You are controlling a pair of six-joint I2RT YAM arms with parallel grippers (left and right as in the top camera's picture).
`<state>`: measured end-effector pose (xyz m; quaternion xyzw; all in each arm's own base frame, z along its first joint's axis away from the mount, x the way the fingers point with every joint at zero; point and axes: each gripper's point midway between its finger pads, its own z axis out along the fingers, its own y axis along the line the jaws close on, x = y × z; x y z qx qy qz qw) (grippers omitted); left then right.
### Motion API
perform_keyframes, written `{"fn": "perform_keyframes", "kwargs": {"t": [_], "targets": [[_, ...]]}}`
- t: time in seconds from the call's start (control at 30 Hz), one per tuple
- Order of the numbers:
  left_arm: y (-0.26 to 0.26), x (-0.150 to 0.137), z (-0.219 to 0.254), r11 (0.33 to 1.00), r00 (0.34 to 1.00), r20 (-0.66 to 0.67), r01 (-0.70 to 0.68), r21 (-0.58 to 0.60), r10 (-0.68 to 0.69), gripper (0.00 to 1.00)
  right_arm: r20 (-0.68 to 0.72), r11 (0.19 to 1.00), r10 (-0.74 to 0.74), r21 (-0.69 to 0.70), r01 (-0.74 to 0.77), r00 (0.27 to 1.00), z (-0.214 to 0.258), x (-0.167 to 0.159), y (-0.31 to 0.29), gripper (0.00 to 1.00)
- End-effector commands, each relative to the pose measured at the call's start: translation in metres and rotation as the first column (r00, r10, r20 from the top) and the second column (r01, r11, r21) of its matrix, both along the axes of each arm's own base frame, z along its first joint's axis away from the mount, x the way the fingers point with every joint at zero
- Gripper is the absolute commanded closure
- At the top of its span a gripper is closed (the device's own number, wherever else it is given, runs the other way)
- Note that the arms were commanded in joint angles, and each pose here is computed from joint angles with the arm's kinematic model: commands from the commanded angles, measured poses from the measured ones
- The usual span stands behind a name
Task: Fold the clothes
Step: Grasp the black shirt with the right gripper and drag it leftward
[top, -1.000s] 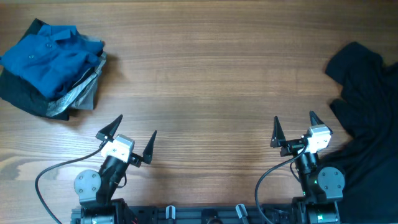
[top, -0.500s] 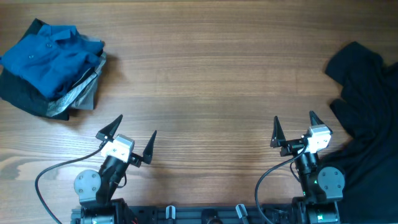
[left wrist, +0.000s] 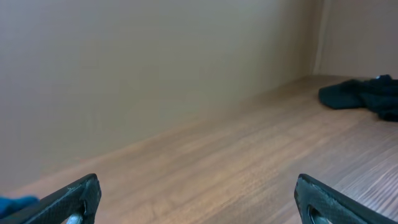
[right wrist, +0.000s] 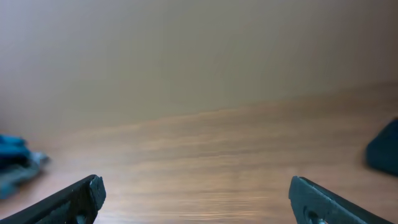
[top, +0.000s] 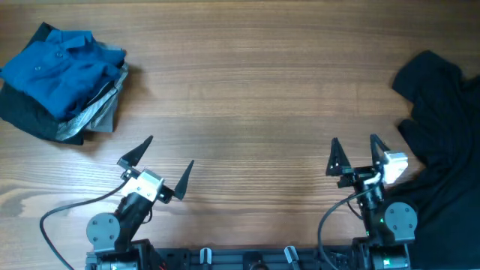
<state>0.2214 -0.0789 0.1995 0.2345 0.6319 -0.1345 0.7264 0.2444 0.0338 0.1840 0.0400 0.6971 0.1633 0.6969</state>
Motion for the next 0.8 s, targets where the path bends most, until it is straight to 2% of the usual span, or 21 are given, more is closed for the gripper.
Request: {"fn": "perform_keyframes", "kwargs": {"t": [0.0, 0.07, 0.2, 0.3, 0.37, 0.47, 0.5, 0.53, 0.57, 0.63, 0.67, 0.7, 0.73, 0.77], "targets": [[0.000, -0.005, 0.023, 0.990, 1.000, -0.023, 0.015, -0.140, -0.018, 0.00, 0.085, 0.978, 0.147, 0.135, -0.158, 0.985, 0.053, -0.016, 0.023, 0.00], [0.013, 0.000, 0.030, 0.958, 0.988, -0.151, -0.082, -0.274, 0.041, 0.00, 0.098, 0.977, 0.195, 0.074, -0.202, 0.976, 0.071, -0.023, 0.031, 0.00], [0.024, 0.017, 0.055, 0.937, 0.929, -0.359, -0.198, -0.289, 0.085, 0.00, -0.103, 0.979, 0.200, 0.058, -0.194, 0.974, 0.068, -0.002, 0.034, 0.00], [0.030, 0.051, 0.062, 0.926, 0.799, -0.596, -0.285, -0.249, 0.086, 0.00, -0.361, 0.969, 0.245, 0.110, -0.220, 0.900, 0.058, 0.035, 0.044, 0.00], [0.033, 0.076, 0.057, 0.920, 0.660, -0.748, -0.332, -0.207, 0.070, 0.00, -0.498, 0.957, 0.291, 0.157, -0.245, 0.817, 0.061, 0.067, 0.054, 0.01], [0.036, 0.102, 0.047, 0.917, 0.534, -0.844, -0.361, -0.171, 0.053, 0.00, -0.567, 0.913, 0.405, 0.211, -0.349, 0.717, 0.076, 0.106, 0.076, 0.00], [0.030, 0.108, 0.034, 0.918, 0.477, -0.879, -0.351, -0.183, 0.007, 0.00, -0.576, 0.896, 0.434, 0.196, -0.398, 0.693, 0.076, 0.126, 0.079, 0.00], [0.027, 0.111, 0.025, 0.920, 0.449, -0.893, -0.340, -0.193, -0.021, 0.00, -0.599, 0.904, 0.409, 0.164, -0.394, 0.688, 0.069, 0.140, 0.072, 0.00], [0.023, 0.112, 0.017, 0.922, 0.417, -0.908, -0.332, -0.202, -0.049, 0.00, -0.649, 0.940, 0.326, 0.145, -0.308, 0.687, 0.055, 0.158, 0.051, 0.00], [0.017, 0.107, 0.008, 0.922, 0.368, -0.926, -0.321, -0.217, -0.090, 0.00, -0.760, 0.996, 0.080, 0.087, -0.021, 0.645, 0.022, 0.178, -0.015, 0.00], [0.017, 0.105, 0.007, 0.922, 0.356, -0.930, -0.322, -0.216, -0.093, 0.00, -0.799, 0.985, -0.047, 0.062, 0.159, 0.599, 0.003, 0.181, -0.059, 0.00], [0.017, 0.104, 0.007, 0.922, 0.354, -0.931, -0.323, -0.215, -0.093, 0.00, -0.817, 0.970, -0.109, 0.037, 0.240, 0.566, -0.008, 0.180, -0.084, 0.00], [0.017, 0.104, 0.007, 0.922, 0.354, -0.931, -0.323, -0.215, -0.093, 0.01, -0.845, 0.939, -0.179, 0.005, 0.343, 0.503, -0.026, 0.174, -0.121, 0.00], [0.017, 0.104, 0.007, 0.922, 0.354, -0.931, -0.323, -0.215, -0.093, 0.05, -0.866, 0.918, -0.211, -0.017, 0.396, 0.453, -0.040, 0.167, -0.143, 0.00]]}}
